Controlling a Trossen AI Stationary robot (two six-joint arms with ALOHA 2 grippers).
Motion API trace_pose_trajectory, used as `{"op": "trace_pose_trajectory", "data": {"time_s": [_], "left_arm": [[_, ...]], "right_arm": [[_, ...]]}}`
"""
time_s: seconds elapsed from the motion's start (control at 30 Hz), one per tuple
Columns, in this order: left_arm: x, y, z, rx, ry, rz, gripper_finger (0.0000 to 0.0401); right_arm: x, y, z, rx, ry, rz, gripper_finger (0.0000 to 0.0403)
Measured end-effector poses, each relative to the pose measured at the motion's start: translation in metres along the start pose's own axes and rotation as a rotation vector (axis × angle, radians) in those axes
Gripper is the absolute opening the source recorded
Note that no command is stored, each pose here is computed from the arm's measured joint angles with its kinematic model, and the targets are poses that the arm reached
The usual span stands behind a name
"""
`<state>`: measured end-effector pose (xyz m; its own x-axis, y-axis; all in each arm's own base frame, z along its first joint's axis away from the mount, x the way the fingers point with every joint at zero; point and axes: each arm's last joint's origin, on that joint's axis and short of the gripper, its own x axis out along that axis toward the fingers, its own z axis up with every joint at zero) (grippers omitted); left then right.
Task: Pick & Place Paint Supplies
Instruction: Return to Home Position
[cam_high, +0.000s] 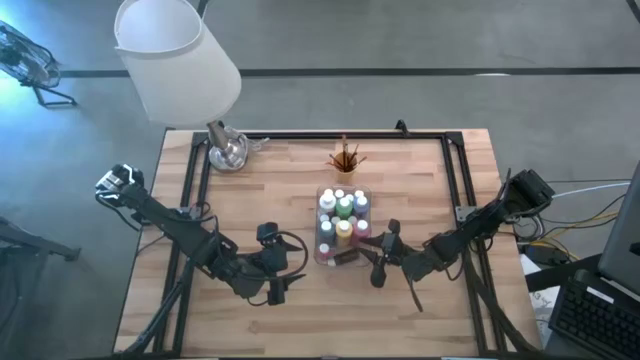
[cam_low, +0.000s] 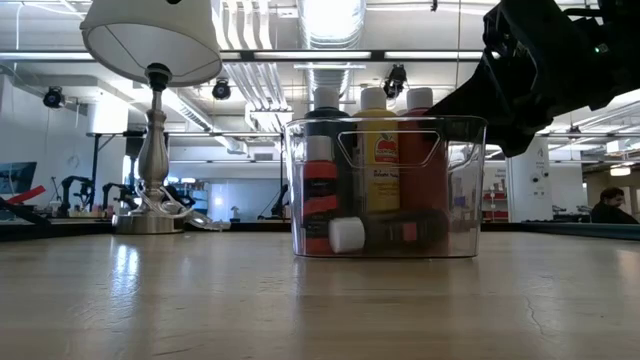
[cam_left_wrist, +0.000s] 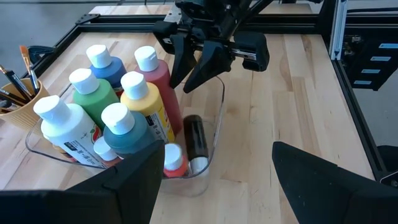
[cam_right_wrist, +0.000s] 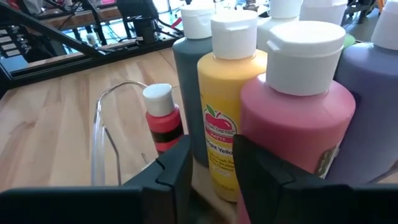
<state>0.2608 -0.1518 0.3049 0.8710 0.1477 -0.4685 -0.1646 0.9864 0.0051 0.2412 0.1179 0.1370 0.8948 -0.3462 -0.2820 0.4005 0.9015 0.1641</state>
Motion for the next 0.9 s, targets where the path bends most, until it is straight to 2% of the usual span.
{"op": "trace_pose_trajectory", "data": {"time_s": [0.1, 0.33, 0.57, 0.7, 0.9], "left_arm": [[0.0, 0.0, 0.0, 0.0, 0.0, 0.0, 0.03], [0.0, 0.0, 0.0, 0.001, 0.0, 0.0, 0.03], [0.0, 0.0, 0.0, 0.001, 0.0, 0.0, 0.03], [0.0, 0.0, 0.0, 0.016, 0.0, -0.001, 0.03], [-0.005, 0.003, 0.004, 0.037, -0.023, 0.011, 0.03]], "right_arm": [[0.0, 0.0, 0.0, 0.001, 0.004, 0.009, 0.01], [0.003, 0.017, 0.011, -0.103, 0.069, 0.175, 0.0078], [0.009, 0.036, 0.031, -0.226, 0.148, 0.124, 0.0063], [0.006, 0.044, 0.042, -0.223, 0.176, 0.109, 0.0051], [0.003, 0.057, 0.067, -0.167, 0.19, 0.178, 0.0046]]}}
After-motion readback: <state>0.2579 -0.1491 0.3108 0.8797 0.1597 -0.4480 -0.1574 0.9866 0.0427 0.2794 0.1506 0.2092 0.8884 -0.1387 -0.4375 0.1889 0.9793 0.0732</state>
